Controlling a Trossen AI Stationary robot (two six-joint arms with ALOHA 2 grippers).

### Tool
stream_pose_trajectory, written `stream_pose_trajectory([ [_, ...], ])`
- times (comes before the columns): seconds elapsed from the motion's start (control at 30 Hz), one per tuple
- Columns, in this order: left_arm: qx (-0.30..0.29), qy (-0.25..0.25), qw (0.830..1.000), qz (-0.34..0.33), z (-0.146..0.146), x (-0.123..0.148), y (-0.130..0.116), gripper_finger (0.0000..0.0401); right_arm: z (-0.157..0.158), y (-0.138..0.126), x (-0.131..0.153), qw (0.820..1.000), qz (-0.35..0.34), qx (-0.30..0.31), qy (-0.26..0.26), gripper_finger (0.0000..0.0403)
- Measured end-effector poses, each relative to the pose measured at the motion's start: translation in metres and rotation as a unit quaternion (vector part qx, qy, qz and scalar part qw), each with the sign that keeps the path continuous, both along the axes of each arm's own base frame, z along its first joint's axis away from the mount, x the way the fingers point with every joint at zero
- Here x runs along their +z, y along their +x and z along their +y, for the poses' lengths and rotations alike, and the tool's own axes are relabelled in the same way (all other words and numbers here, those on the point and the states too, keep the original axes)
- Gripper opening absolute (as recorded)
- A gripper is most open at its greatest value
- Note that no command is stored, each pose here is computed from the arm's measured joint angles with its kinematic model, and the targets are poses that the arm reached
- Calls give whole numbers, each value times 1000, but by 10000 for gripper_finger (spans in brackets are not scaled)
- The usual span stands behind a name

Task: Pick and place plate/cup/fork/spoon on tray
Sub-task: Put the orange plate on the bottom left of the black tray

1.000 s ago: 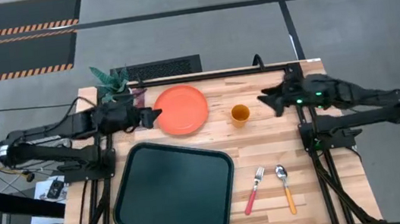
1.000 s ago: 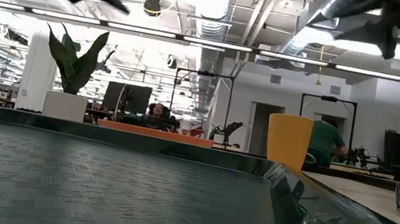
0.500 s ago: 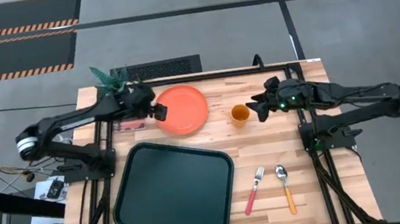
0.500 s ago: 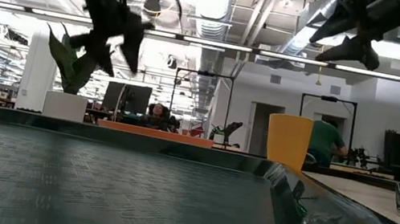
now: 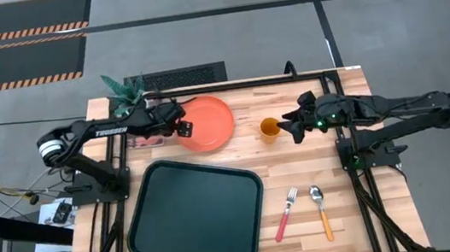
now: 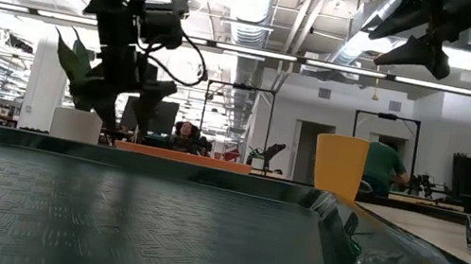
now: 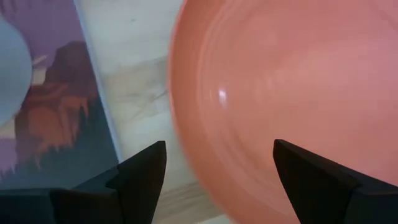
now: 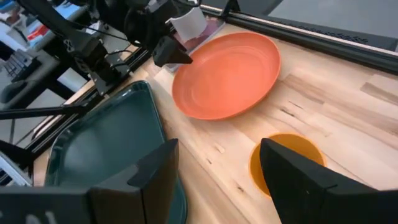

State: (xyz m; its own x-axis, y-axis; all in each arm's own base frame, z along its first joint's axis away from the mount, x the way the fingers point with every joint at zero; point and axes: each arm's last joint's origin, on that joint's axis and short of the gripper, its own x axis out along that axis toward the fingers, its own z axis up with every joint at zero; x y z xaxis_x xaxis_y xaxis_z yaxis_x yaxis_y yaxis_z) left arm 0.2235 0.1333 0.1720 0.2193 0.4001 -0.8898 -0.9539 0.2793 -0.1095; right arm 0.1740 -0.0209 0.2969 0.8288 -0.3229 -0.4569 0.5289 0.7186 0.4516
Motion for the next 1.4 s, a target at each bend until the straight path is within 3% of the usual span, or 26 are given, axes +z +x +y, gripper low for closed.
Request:
stream_pose_trajectory([
  [0.27, 10, -30, 998, -62, 1, -19, -7, 281, 0, 0, 0, 1000, 0, -2, 0, 250],
  [0.37, 25, -38, 997, -61, -1, -24, -10, 263, 0, 0, 0, 1000, 0, -12, -6, 250],
  [0.5, 33, -47, 997, -48, -5, -31, -16, 198, 0, 0, 0, 1000, 1, -13, -7, 250],
  [0.77, 30, -47, 996, -71, -6, -37, -18, 25, 0, 0, 0, 1000, 0, -14, -7, 250],
  [0.93, 23, -58, 993, -104, -6, -36, -14, 7, 0, 0, 0, 1000, 2, -14, -6, 250],
  [1.1, 14, -45, 986, -159, -3, -16, -4, 1, 0, -1, -1, 1000, 6, -14, -6, 250],
  [1.27, -15, -22, 973, -230, -6, 28, 4, 1, 0, -1, -1, 1000, 9, -14, -6, 250],
  [1.4, -108, -92, 950, -276, -40, 61, -5, 0, 0, -2, -2, 1000, 14, -14, -6, 250],
])
